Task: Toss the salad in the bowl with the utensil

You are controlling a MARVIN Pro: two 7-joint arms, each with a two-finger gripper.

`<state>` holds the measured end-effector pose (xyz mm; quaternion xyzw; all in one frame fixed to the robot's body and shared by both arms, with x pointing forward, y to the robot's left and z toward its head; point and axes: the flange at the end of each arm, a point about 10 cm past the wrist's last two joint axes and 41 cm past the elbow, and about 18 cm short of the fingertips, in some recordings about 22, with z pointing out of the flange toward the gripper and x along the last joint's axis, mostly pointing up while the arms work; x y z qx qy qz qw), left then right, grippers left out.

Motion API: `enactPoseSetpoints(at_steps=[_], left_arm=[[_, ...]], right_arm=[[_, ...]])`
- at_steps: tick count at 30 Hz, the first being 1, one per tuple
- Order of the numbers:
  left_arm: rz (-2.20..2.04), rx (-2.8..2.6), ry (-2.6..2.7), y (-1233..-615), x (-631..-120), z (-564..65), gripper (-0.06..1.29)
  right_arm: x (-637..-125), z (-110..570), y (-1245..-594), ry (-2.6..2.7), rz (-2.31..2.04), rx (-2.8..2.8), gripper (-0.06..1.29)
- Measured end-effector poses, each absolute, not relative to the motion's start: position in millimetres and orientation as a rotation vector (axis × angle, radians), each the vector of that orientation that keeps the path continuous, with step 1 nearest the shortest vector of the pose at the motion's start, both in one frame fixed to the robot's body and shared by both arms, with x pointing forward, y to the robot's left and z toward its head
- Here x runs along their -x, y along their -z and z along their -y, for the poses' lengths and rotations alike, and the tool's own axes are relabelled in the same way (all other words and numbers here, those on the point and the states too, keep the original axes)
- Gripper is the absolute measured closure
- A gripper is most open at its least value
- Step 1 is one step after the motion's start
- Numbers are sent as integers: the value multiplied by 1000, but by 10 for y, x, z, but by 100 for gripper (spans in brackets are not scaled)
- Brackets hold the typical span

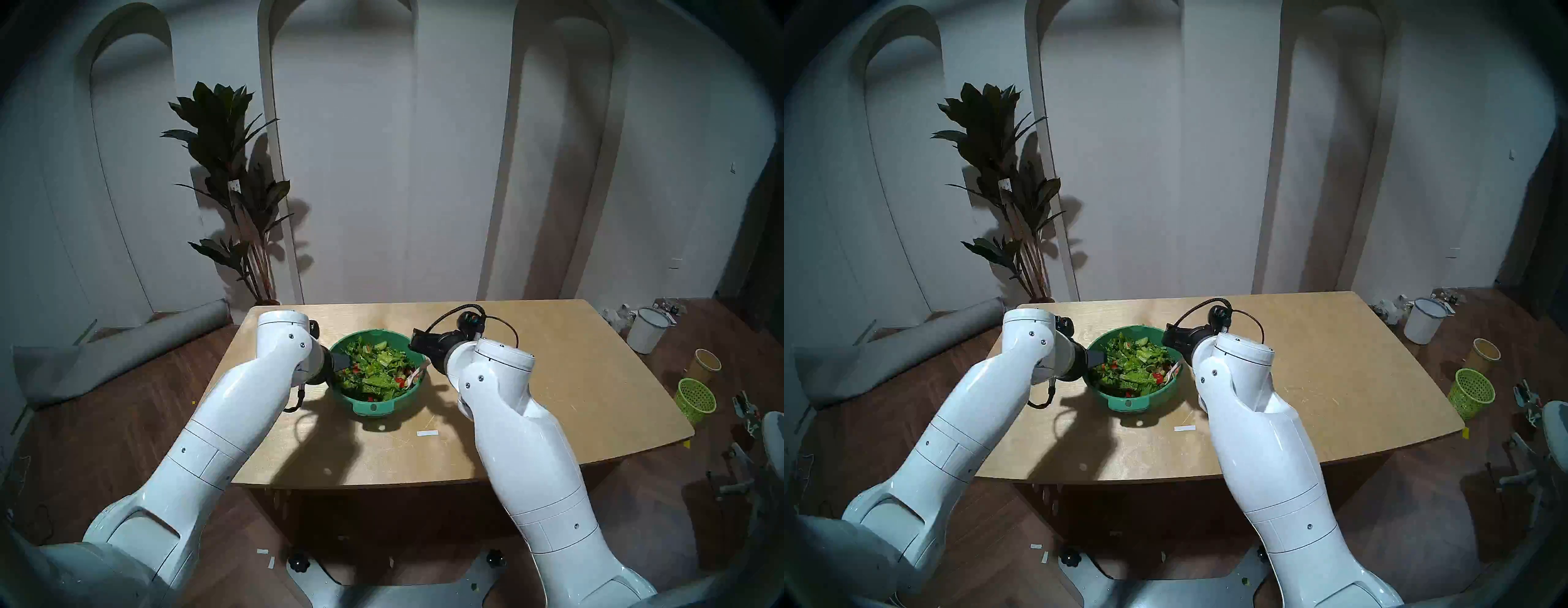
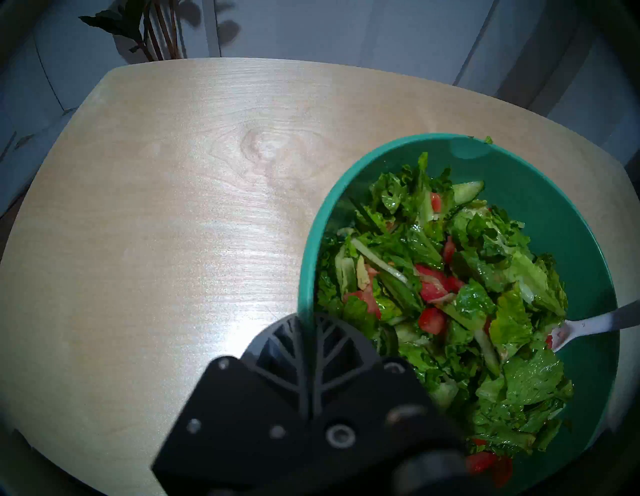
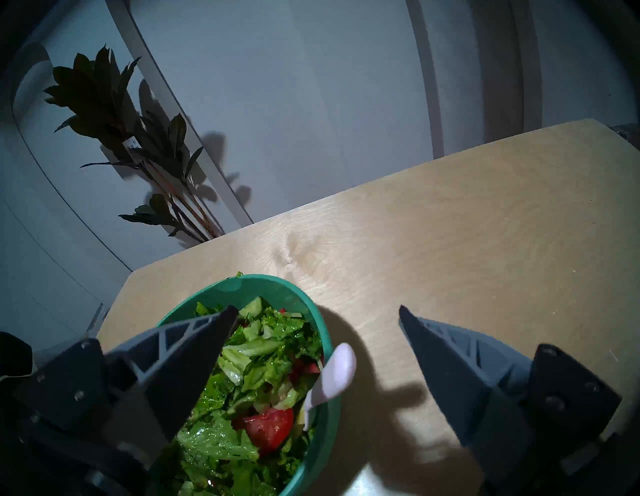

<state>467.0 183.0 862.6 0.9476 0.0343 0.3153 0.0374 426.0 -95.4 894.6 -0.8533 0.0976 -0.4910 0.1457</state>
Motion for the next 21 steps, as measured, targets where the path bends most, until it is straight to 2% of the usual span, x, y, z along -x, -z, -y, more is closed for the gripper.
enactPoseSetpoints(at_steps=[21], left_arm=[[-107,-2907,-966,-8626,-4671,-1831,126]], right_arm=[[-4210,909,-8641,1410,-288,2475,0]])
